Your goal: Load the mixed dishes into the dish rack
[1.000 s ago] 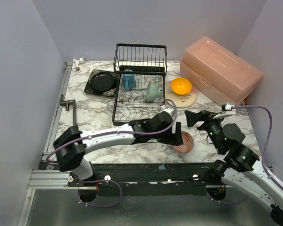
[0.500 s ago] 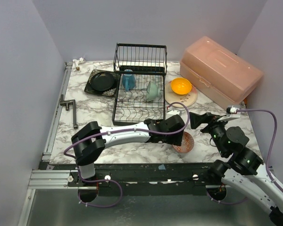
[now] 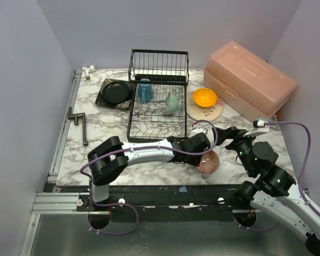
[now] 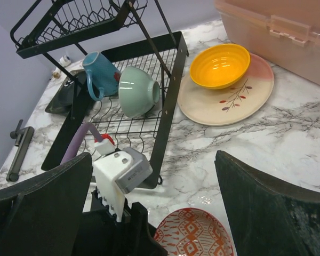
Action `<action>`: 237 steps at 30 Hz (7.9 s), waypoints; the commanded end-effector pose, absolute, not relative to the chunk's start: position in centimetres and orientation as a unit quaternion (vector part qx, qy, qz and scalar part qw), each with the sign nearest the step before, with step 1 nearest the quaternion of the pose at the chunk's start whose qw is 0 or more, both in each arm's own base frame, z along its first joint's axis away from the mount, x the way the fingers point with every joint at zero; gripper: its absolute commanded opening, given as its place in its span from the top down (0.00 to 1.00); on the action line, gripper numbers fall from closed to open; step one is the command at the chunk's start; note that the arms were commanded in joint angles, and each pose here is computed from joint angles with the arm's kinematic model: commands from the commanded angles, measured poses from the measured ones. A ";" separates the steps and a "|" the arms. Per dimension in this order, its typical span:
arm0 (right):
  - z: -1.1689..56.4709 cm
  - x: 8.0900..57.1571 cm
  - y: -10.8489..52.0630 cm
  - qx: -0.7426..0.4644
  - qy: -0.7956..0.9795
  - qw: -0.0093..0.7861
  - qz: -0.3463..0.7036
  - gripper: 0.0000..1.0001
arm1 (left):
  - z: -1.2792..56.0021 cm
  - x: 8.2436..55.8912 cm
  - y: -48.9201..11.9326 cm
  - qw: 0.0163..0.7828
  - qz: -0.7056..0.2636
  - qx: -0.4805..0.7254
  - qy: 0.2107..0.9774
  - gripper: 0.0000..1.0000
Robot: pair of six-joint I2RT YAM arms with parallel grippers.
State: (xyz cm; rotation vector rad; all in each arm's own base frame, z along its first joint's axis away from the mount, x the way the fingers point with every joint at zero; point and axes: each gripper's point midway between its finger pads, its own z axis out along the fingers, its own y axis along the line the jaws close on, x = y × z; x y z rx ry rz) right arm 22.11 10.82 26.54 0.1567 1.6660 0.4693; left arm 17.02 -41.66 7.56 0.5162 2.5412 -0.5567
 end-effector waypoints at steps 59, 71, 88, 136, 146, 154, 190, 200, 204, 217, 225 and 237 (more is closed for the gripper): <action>26.0 15.4 35.0 -0.237 0.635 0.296 0.673 0.00 | 23.7 20.2 -17.6 0.450 -0.413 -0.049 0.790 1.00; 23.9 19.2 34.9 -0.133 0.701 0.324 0.622 0.00 | 22.9 19.8 -19.6 0.391 -0.498 -0.062 0.771 1.00; 22.6 18.3 36.6 -0.123 0.710 0.265 0.641 0.16 | 22.0 20.0 -19.9 0.373 -0.504 -0.069 0.776 1.00; 20.4 30.5 30.6 -0.016 0.855 0.440 0.274 1.00 | 25.4 18.7 -2.4 0.635 -0.085 -0.078 0.764 0.07; 16.5 33.8 29.6 -0.058 0.891 0.431 0.131 1.00 | 25.7 19.2 -3.2 0.642 -0.092 -0.052 0.759 0.07; 13.7 34.8 29.2 -0.075 0.903 0.417 0.076 1.00 | 25.6 19.3 -3.5 0.643 -0.096 -0.047 0.758 0.07; 15.0 33.1 26.4 -0.057 0.873 0.474 0.103 0.00 | 25.1 19.8 -4.1 0.632 -0.096 -0.031 0.769 0.07; 22.0 32.6 22.6 0.006 0.787 0.598 0.150 0.00 | 24.9 19.9 -4.2 0.627 -0.095 -0.028 0.773 0.07; 22.0 33.9 16.2 0.183 0.757 0.613 0.134 0.01 | 24.9 20.0 -4.2 0.627 -0.095 -0.029 0.772 0.07; 12.0 42.8 13.7 0.245 0.861 0.386 0.224 0.10 | 24.9 20.0 -4.4 0.626 -0.098 -0.023 0.773 0.07; 8.4 45.4 11.2 0.337 0.847 0.381 0.153 0.13 | 24.8 20.1 -4.6 0.624 -0.100 -0.021 0.775 0.07; 7.0 46.4 7.6 0.495 0.754 0.416 0.115 0.29 | 24.8 20.0 -4.7 0.624 -0.102 -0.018 0.775 0.07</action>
